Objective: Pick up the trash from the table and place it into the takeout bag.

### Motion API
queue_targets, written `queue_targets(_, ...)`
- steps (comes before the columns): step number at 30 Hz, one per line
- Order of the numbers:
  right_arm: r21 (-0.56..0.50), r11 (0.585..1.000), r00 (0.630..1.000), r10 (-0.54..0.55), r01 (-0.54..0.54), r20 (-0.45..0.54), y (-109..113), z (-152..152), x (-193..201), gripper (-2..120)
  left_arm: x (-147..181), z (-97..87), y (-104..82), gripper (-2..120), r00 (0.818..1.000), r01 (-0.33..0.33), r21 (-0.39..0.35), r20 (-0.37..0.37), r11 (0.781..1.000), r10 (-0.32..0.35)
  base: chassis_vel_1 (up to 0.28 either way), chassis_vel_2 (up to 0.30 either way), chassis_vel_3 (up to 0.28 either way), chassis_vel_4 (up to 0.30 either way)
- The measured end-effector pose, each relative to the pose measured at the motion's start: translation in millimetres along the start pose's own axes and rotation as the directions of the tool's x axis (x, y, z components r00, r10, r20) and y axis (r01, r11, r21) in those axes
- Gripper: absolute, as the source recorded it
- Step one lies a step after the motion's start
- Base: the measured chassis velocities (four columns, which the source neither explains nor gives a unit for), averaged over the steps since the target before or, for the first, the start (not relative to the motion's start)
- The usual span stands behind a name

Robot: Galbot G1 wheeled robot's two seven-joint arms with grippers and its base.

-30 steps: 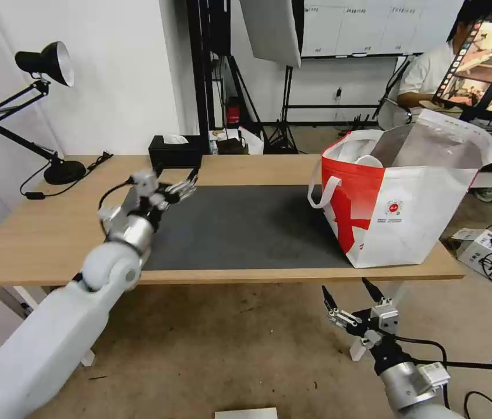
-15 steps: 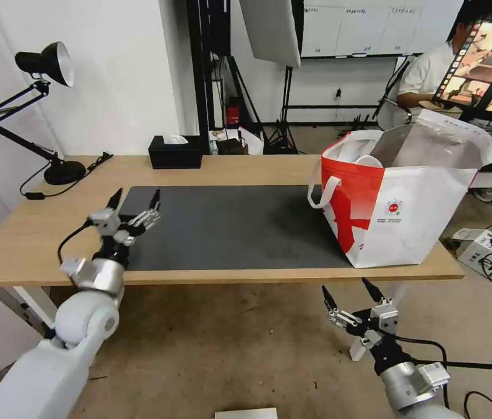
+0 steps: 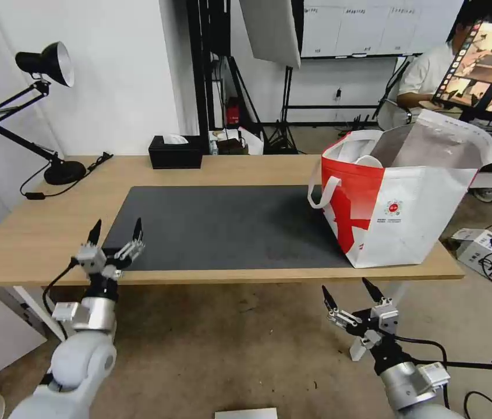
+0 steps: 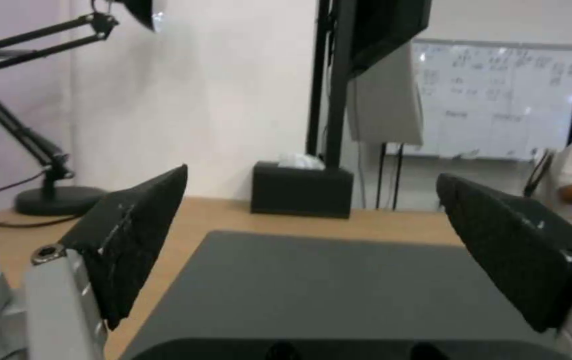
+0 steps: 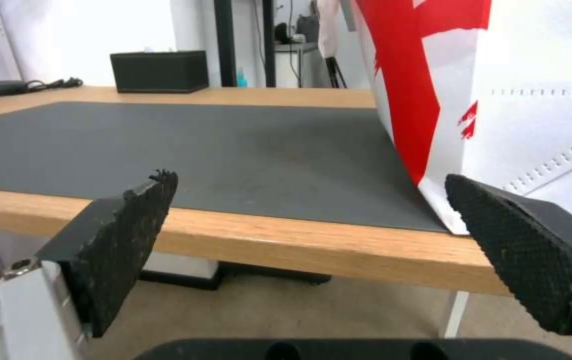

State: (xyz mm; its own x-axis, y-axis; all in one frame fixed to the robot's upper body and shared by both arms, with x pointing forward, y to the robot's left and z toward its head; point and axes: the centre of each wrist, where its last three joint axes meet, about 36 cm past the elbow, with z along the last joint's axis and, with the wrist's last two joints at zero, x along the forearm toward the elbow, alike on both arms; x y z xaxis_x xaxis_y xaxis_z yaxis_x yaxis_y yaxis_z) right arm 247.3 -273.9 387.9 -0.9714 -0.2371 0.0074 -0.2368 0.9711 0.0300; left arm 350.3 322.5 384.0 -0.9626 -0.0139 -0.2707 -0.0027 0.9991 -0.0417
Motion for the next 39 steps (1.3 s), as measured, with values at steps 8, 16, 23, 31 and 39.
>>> queue_targets(8, 0.000, 1.000, 1.000, 0.000, 0.000, 0.000, 0, 0, 0, 100, 27, -5.0, 19.4, 100, 0.994, -0.003, -0.062, -0.113, 0.998, -0.004, 0.000, 0.000, 0.000, 0.000)
queue_targets(16, 0.000, 1.000, 1.000, 0.000, 0.000, 0.000, 0, 0, 0, 100, 48, -13.4, 27.7, 100, 0.968, -0.009, -0.098, -0.251, 0.995, -0.016, 0.000, 0.000, 0.000, 0.000)
queue_targets(23, 0.000, 1.000, 1.000, 0.000, 0.000, 0.000, 0, 0, 0, 100, 64, -12.1, 24.8, 100, 0.954, 0.023, -0.093, -0.297, 0.995, -0.050, 0.000, 0.000, 0.000, 0.000)
queue_targets(31, 0.000, 1.000, 1.000, 0.000, 0.000, 0.000, 0, 0, 0, 100, 79, -14.7, 18.7, 100, 0.936, 0.050, -0.079, -0.344, 0.996, -0.074, 0.000, 0.000, 0.000, 0.000)
queue_targets(39, 0.000, 1.000, 1.000, 0.000, 0.000, 0.000, 0, 0, 0, 100, 90, -16.0, 18.8, 100, 0.929, 0.056, -0.079, -0.362, 0.995, -0.081, 0.000, 0.000, 0.000, 0.000)
